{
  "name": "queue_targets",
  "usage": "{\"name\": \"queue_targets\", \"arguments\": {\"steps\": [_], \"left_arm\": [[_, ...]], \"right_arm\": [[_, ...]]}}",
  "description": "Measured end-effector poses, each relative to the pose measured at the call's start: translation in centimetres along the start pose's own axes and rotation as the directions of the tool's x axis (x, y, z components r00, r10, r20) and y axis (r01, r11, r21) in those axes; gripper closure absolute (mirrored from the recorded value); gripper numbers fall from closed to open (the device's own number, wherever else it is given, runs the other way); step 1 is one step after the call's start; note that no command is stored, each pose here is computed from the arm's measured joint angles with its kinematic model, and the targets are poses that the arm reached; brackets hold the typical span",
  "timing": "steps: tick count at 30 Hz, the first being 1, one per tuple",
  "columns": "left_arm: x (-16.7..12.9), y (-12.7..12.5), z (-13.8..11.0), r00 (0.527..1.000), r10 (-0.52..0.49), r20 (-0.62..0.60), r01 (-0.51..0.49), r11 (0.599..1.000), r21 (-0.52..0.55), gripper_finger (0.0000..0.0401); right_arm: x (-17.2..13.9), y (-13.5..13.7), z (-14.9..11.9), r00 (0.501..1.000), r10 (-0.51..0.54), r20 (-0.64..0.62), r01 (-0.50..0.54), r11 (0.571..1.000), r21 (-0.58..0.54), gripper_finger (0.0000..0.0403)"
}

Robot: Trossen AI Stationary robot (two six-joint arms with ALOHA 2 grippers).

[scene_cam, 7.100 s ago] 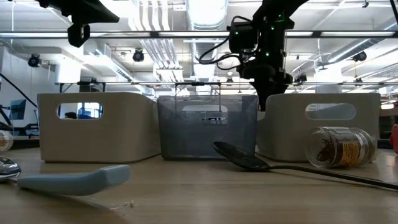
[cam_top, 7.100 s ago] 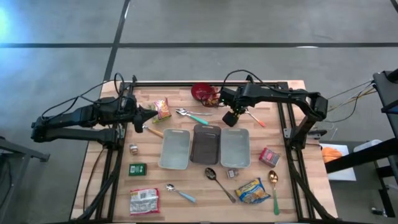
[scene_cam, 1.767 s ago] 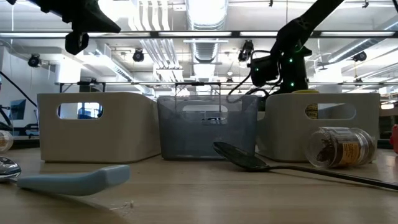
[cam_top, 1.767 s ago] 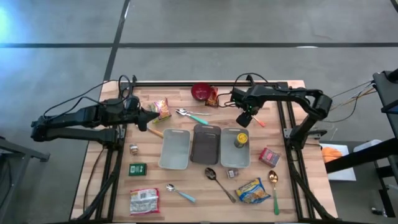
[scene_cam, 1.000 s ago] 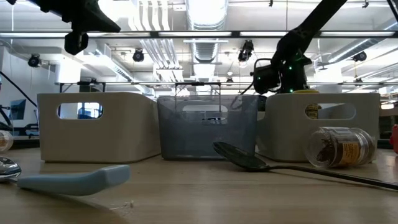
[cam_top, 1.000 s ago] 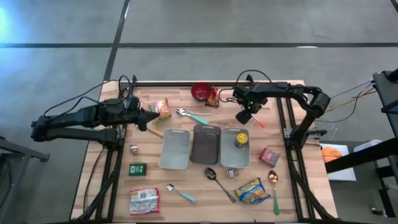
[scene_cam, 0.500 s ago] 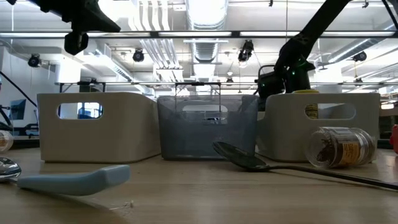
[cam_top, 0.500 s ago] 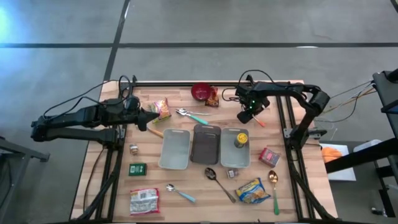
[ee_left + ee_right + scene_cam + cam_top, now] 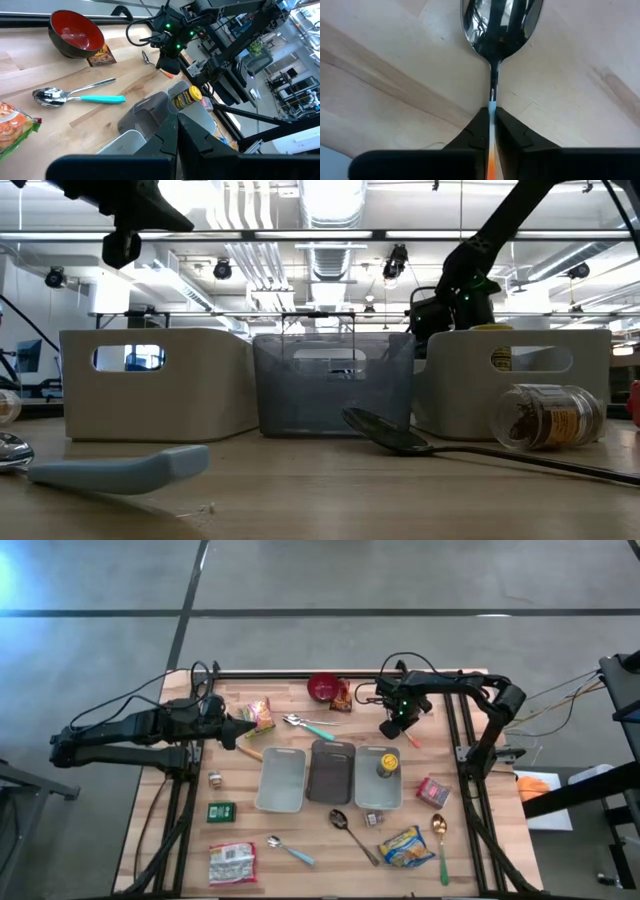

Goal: Pick & Place Food Item
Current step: Put the orange spoon into the left gray bin

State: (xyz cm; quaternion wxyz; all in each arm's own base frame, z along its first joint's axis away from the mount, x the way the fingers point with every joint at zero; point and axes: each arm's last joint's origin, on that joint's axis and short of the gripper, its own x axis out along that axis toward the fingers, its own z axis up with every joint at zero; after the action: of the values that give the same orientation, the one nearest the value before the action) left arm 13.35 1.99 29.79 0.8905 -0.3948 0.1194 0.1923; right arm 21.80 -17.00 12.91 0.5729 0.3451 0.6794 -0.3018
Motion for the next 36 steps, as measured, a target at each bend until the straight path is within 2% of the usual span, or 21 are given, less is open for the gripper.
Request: {"name": "queue_targets", "arguments": {"steps": [9, 15, 21, 26, 31, 36], "left_arm": [[0.0, 0.0, 0.0, 1.000, -0.010, -0.011, 0.010, 1.000, -0.011, 0.0393], [0.0, 0.0, 0.0, 1.000, -0.009, -0.011, 0.007, 0.987, -0.159, 0.0393], [0.3, 0.0, -0.1, 1.000, 0.011, -0.007, -0.013, 0.969, -0.245, 0.0393], [1.5, -0.1, -0.1, 0.999, 0.038, -0.010, -0.039, 0.943, -0.329, 0.0393], [3.1, -0.9, 0.3, 1.000, -0.006, 0.029, 0.015, 0.947, -0.321, 0.0393], [4.5, -1.3, 0.5, 0.997, -0.007, 0.077, 0.030, 0.952, -0.305, 0.0393]], "right_arm": [[-1.4, -0.2, -0.7, 0.999, 0.006, 0.048, -0.005, 1.000, -0.015, 0.0394], [-4.5, -0.4, -2.2, 0.986, 0.063, 0.153, -0.059, 0.998, -0.031, 0.0394], [-8.4, -0.2, -4.6, 0.936, 0.187, 0.297, -0.180, 0.982, -0.050, 0.0395], [-11.9, 0.4, -7.4, 0.845, 0.296, 0.446, -0.290, 0.953, -0.082, 0.0395], [-14.9, 2.2, -9.7, 0.677, 0.454, 0.580, -0.435, 0.882, -0.183, 0.0395], [-16.6, 4.6, -11.0, 0.527, 0.580, 0.621, -0.519, 0.798, -0.305, 0.0395]]}}
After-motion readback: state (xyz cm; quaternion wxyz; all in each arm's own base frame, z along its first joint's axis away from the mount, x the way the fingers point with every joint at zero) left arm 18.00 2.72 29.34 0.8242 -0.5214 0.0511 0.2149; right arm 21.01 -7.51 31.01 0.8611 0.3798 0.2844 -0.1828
